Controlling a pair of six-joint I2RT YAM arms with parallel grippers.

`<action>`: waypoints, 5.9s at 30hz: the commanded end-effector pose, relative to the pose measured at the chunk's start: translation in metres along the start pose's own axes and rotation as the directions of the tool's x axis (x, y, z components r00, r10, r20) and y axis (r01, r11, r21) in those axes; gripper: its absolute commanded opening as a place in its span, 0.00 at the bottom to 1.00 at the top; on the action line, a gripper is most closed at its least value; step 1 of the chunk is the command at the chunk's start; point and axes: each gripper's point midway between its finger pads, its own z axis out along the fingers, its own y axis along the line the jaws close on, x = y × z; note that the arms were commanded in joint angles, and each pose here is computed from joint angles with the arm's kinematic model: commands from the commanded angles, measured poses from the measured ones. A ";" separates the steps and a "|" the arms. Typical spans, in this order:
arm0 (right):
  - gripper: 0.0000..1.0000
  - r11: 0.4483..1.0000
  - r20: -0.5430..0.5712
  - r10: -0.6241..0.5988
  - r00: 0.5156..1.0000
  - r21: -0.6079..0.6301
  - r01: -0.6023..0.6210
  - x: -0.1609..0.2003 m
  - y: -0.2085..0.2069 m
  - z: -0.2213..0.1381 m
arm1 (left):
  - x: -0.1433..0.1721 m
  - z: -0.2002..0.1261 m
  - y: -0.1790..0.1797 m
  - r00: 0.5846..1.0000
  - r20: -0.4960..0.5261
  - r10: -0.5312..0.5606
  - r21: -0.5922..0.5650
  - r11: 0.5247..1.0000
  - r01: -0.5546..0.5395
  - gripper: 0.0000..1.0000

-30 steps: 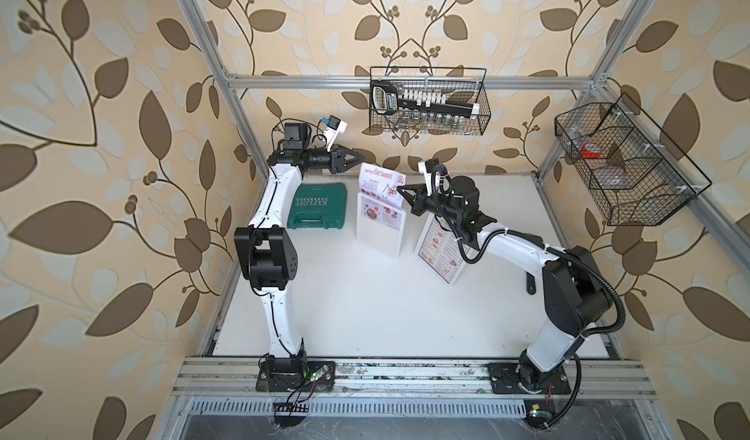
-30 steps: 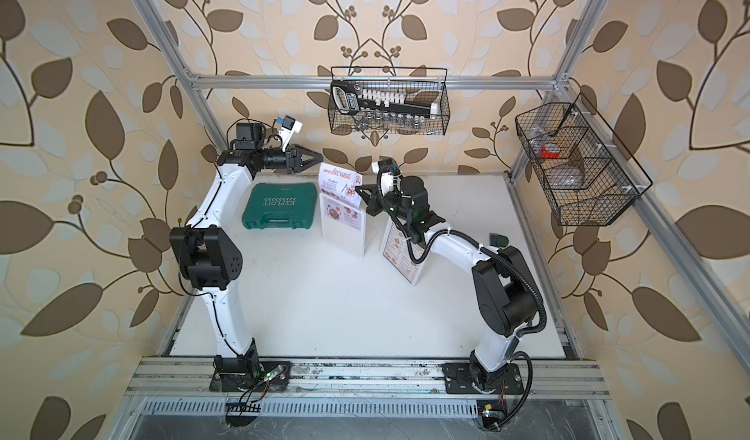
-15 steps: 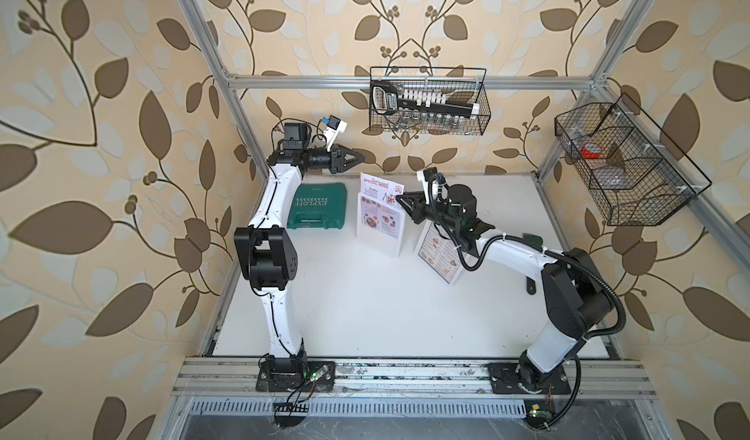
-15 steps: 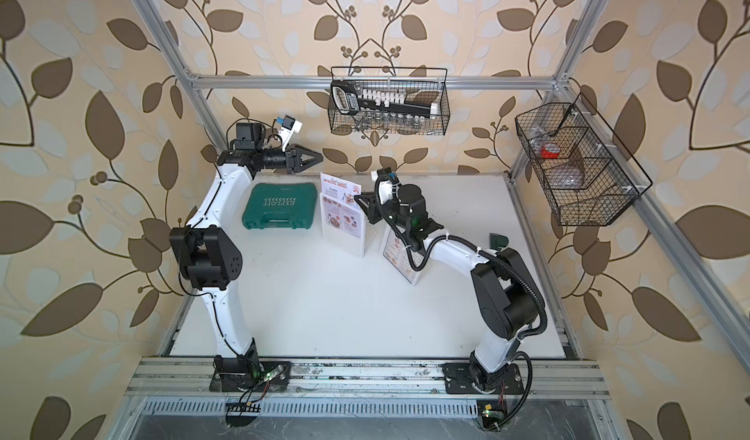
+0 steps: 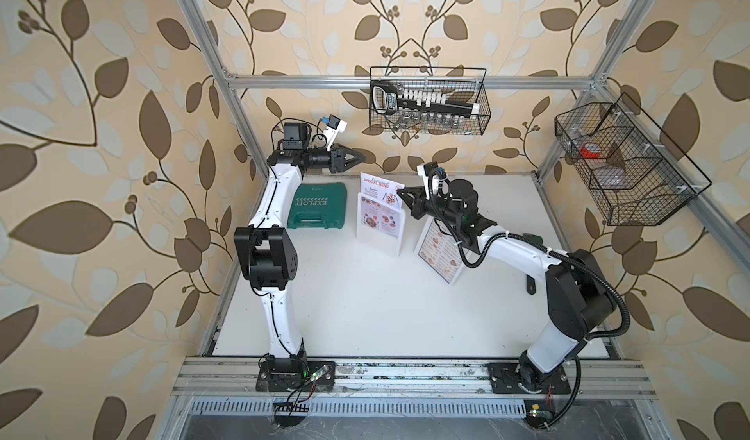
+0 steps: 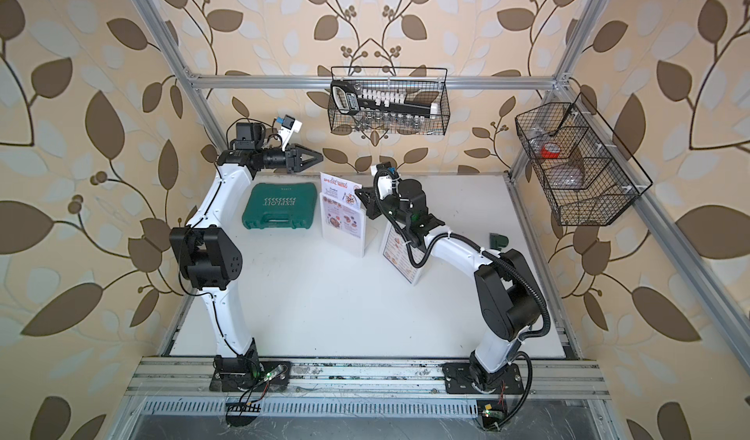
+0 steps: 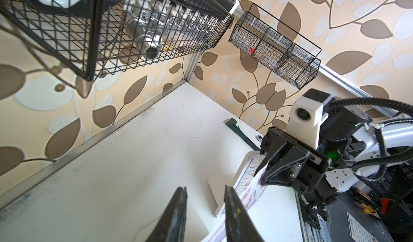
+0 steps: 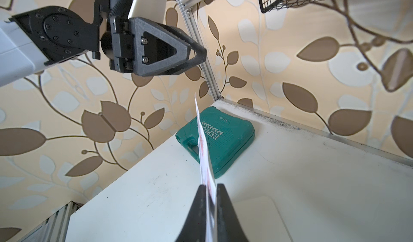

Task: Insert the menus into the narrow rack
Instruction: Insert the menu into the narrow rack, then reset both arms

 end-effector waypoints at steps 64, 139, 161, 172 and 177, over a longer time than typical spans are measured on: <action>0.32 0.964 0.029 0.061 0.998 0.256 -0.066 -0.033 0.012 -0.129 | 0.053 0.063 -0.054 0.975 -0.051 -0.215 -0.416 0.892 0.175 0.27; 0.99 0.597 0.287 0.148 0.946 0.737 -0.317 -0.056 -0.194 -0.353 | 0.105 -0.117 -0.020 0.970 0.084 -0.229 -0.970 0.202 0.132 0.99; 0.99 0.483 0.235 -0.083 0.968 0.860 -0.167 0.028 -0.223 -0.369 | 0.237 -0.155 0.056 0.979 0.092 -0.183 -0.992 0.072 0.107 0.99; 0.98 0.521 0.188 -0.073 0.979 0.845 -0.123 0.072 -0.228 -0.335 | 0.282 -0.140 0.069 0.991 0.068 -0.115 -0.984 0.153 0.086 0.99; 0.99 0.552 0.186 -0.077 0.979 0.826 -0.114 0.086 -0.225 -0.326 | 0.287 -0.132 0.069 0.994 0.059 -0.092 -0.975 0.210 0.077 0.99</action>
